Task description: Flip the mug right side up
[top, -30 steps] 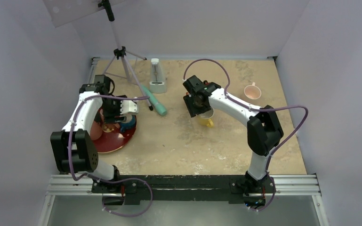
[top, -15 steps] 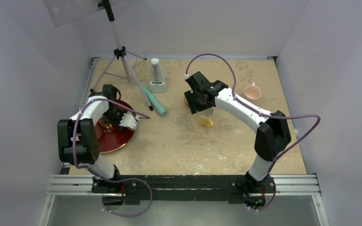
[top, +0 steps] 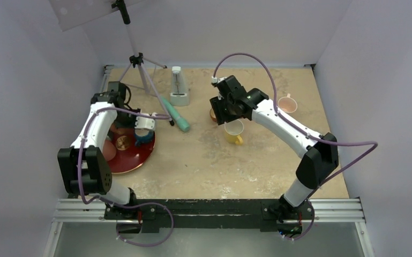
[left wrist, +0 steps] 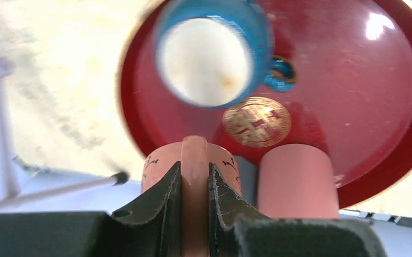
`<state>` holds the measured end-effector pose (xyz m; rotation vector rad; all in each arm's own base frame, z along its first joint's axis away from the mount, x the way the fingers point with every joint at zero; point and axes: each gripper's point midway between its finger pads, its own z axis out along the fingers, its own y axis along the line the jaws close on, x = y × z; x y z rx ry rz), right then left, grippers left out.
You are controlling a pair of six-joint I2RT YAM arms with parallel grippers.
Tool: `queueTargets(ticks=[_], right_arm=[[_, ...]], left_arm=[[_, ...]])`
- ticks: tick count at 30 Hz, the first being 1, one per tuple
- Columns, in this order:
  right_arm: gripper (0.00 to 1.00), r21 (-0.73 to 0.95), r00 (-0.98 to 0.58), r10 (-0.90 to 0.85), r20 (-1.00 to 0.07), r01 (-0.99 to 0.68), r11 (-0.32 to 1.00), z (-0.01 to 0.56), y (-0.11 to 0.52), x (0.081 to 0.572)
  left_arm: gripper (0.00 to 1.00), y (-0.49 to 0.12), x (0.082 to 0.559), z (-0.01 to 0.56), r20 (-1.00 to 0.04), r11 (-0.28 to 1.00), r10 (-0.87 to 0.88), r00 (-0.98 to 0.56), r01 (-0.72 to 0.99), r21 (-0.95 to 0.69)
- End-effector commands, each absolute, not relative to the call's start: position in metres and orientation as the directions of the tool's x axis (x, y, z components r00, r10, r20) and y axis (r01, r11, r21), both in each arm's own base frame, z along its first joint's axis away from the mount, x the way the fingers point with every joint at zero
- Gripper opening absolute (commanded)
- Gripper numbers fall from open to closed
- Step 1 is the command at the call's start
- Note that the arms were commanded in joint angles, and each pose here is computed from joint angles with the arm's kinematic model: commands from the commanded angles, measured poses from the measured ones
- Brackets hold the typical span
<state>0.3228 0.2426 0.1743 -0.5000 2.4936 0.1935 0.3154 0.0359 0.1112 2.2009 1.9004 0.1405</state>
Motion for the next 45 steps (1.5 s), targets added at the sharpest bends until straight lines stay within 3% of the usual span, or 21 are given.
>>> queueTargets(ticks=[1,5,8,11,13,17,31,33,34,35,37,38,39,40,42,43,45], right_arm=[[0.54,0.108,-0.663,-0.257,-0.703,-0.457,0.883,0.236,0.261,0.327],[0.54,0.232,-0.566,-0.17,-0.807,-0.568,0.789,0.282,0.293,0.323],[0.6,0.351,-0.493,-0.042,-0.869,-0.675,0.649,0.323,0.323,0.312],[0.69,0.446,-0.452,0.112,-0.885,-0.754,0.483,0.357,0.346,0.297],[0.77,0.472,-0.427,0.2,-0.882,-0.796,0.38,0.378,0.358,0.291],[0.82,0.51,-0.473,0.194,-0.859,-0.818,0.264,0.37,0.378,0.287],[0.85,0.564,-0.557,0.104,-0.824,-0.824,0.058,0.362,0.432,0.283],[0.79,0.554,-0.551,0.111,-0.827,-0.832,-0.005,0.372,0.437,0.275],[0.7,0.55,-0.551,0.113,-0.827,-0.834,-0.045,0.377,0.437,0.271],[0.56,0.546,-0.551,0.119,-0.826,-0.834,-0.074,0.381,0.439,0.267],[0.1,0.545,-0.552,0.124,-0.825,-0.834,-0.082,0.383,0.441,0.269],[0.0,0.548,-0.551,0.12,-0.826,-0.834,-0.063,0.381,0.441,0.272],[0.0,0.549,-0.547,0.116,-0.829,-0.836,-0.018,0.376,0.441,0.278],[0.0,0.551,-0.543,0.116,-0.832,-0.832,0.058,0.37,0.439,0.287],[0.0,0.511,-0.509,0.095,-0.855,-0.8,0.313,0.349,0.425,0.319],[0.0,0.469,-0.504,0.053,-0.862,-0.755,0.458,0.331,0.412,0.332],[0.0,0.331,-0.479,-0.046,-0.877,-0.67,0.665,0.301,0.383,0.349]], left_arm=[[0.0,0.018,0.336,0.193,-0.267,0.127,0.964,-0.022,0.916,0.381],[0.0,-0.016,0.341,0.248,-0.562,0.389,0.811,-0.165,0.869,0.306],[0.0,-0.056,0.334,0.279,-0.77,0.534,0.575,-0.276,0.84,0.098],[0.0,-0.088,0.333,0.304,-0.869,0.609,0.301,-0.393,0.78,-0.142],[0.0,-0.104,0.331,0.321,-0.875,0.606,0.125,-0.467,0.734,-0.305],[0.0,-0.125,0.329,0.347,-0.86,0.529,-0.073,-0.505,0.711,-0.463],[0.0,-0.15,0.32,0.37,-0.791,0.356,-0.162,-0.589,0.713,-0.604],[0.0,-0.151,0.322,0.371,-0.785,0.351,-0.169,-0.596,0.708,-0.613],[0.0,-0.152,0.323,0.369,-0.779,0.346,-0.17,-0.604,0.703,-0.621],[0.0,-0.152,0.323,0.367,-0.77,0.341,-0.174,-0.614,0.696,-0.632],[0.0,-0.153,0.324,0.362,-0.759,0.332,-0.181,-0.626,0.688,-0.646],[0.0,-0.154,0.324,0.36,-0.757,0.331,-0.18,-0.629,0.686,-0.648],[0.0,-0.153,0.323,0.359,-0.758,0.336,-0.177,-0.628,0.685,-0.646],[0.17,-0.151,0.321,0.353,-0.74,0.354,-0.171,-0.65,0.661,-0.662],[0.88,-0.138,0.323,0.342,-0.734,0.444,-0.147,-0.663,0.619,-0.648],[0.99,-0.129,0.324,0.336,-0.742,0.503,-0.12,-0.66,0.604,-0.619],[1.0,-0.106,0.327,0.32,-0.755,0.627,-0.053,-0.654,0.566,-0.535]])
